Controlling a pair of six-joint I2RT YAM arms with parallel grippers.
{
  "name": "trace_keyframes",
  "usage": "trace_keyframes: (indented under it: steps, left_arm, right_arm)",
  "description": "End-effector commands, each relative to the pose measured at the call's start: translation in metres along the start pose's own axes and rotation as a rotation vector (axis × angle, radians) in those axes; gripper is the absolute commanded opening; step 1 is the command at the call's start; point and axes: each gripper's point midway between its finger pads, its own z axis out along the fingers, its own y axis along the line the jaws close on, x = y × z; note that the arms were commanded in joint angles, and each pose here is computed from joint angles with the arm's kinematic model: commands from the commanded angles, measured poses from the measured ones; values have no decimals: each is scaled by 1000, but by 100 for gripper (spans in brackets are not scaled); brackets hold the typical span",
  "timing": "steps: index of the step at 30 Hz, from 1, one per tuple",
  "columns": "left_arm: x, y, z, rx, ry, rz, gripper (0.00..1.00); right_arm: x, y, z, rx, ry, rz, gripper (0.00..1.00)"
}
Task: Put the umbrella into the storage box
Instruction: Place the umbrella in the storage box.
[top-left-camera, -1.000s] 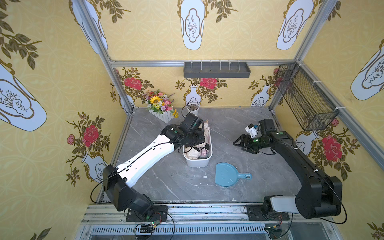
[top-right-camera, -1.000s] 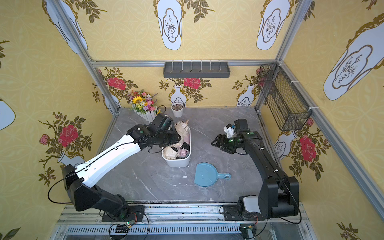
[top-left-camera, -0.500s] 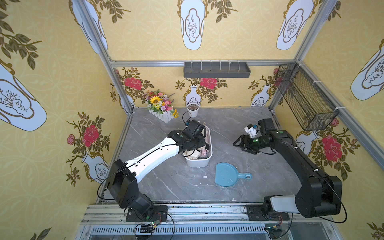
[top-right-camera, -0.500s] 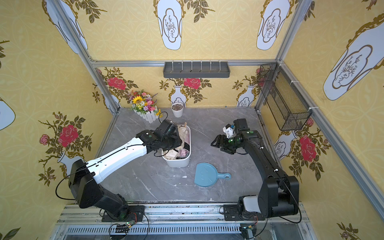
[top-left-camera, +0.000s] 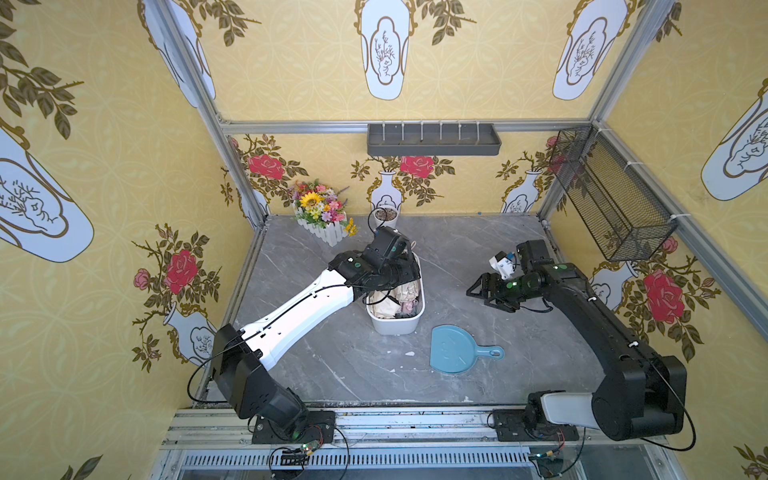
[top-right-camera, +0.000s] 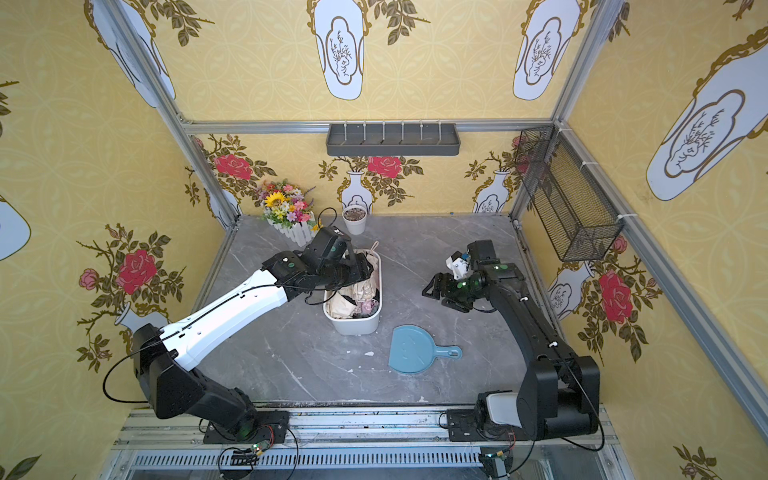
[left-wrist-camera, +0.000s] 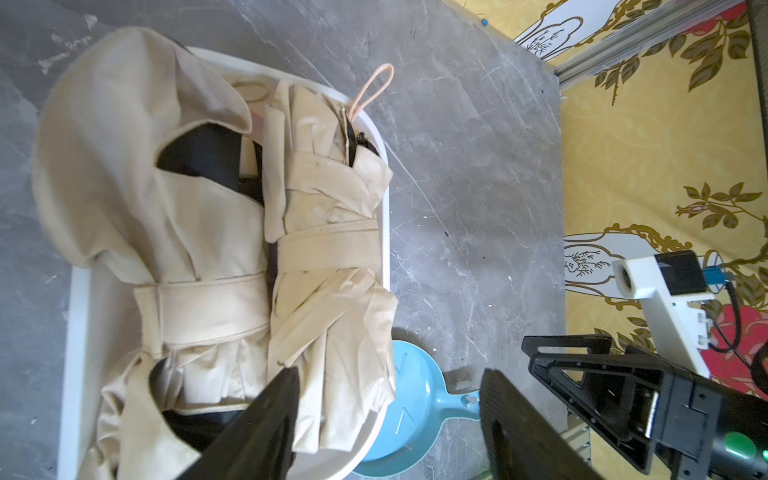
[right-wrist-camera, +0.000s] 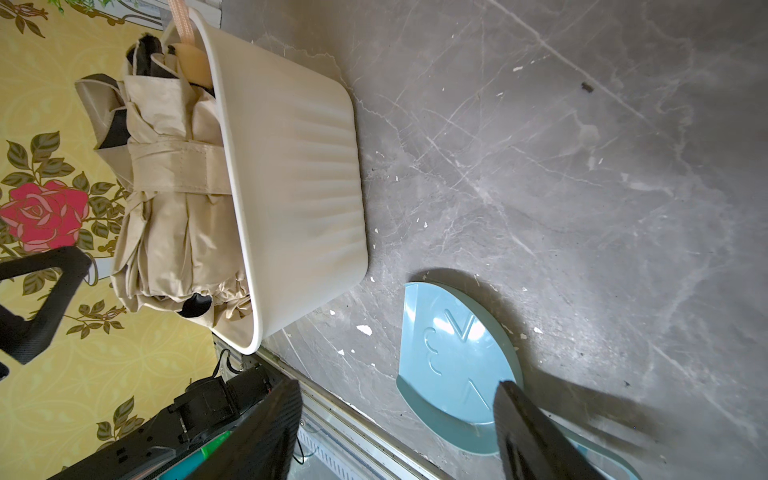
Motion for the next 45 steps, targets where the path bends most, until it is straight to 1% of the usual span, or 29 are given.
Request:
trace_keyframes:
  steps: [1, 3, 7, 10, 11, 15, 20, 24, 28, 31, 33, 39, 41, 43, 45]
  left_arm:
    - [1, 16, 9, -72, 27, 73, 64]
    - [-1, 16, 16, -81, 34, 97, 60]
    - [-6, 8, 34, -53, 39, 120, 39]
    - [-8, 2, 43, -38, 47, 123, 29]
    - [-7, 2, 46, -39, 53, 125, 27]
    - [5, 14, 62, -83, 109, 124, 24]
    - [40, 44, 84, -146, 212, 85, 21]
    - [60, 63, 95, -168, 262, 69, 19]
    - [65, 64, 98, -152, 298, 63, 18]
    - [60, 62, 96, -143, 292, 55, 18]
    - [50, 54, 89, -127, 263, 63, 20]
    - [3, 8, 46, -12, 128, 116, 51]
    - [-12, -6, 30, 20, 83, 131, 58]
    - [-26, -16, 13, 49, 32, 140, 67]
    - [-36, -22, -3, 89, -16, 146, 72]
  right_arm:
    - [-1, 1, -2, 6, -7, -10, 77]
    - [-1, 2, -2, 2, -10, -10, 77]
    - [0, 2, -3, 5, -8, -14, 77]
    - [2, 1, -3, 8, -4, -15, 77]
    - [2, 1, -3, 8, -2, -14, 77]
    - [1, 1, -4, 8, -3, -14, 77]
    - [0, 3, -5, 6, -6, -15, 77]
    - [0, 5, -8, 2, -11, -11, 77]
    - [0, 7, -11, 3, -14, -15, 77]
    - [-1, 9, -14, 5, -18, -17, 77]
    - [-1, 10, -15, 6, -23, -18, 77]
    - [-3, 11, -20, 15, -51, -20, 77]
    - [-9, 13, -24, 17, -84, -33, 79]
    - [-15, 16, -29, 18, -127, -57, 81]
    - [-22, 20, -33, 15, -164, -87, 82]
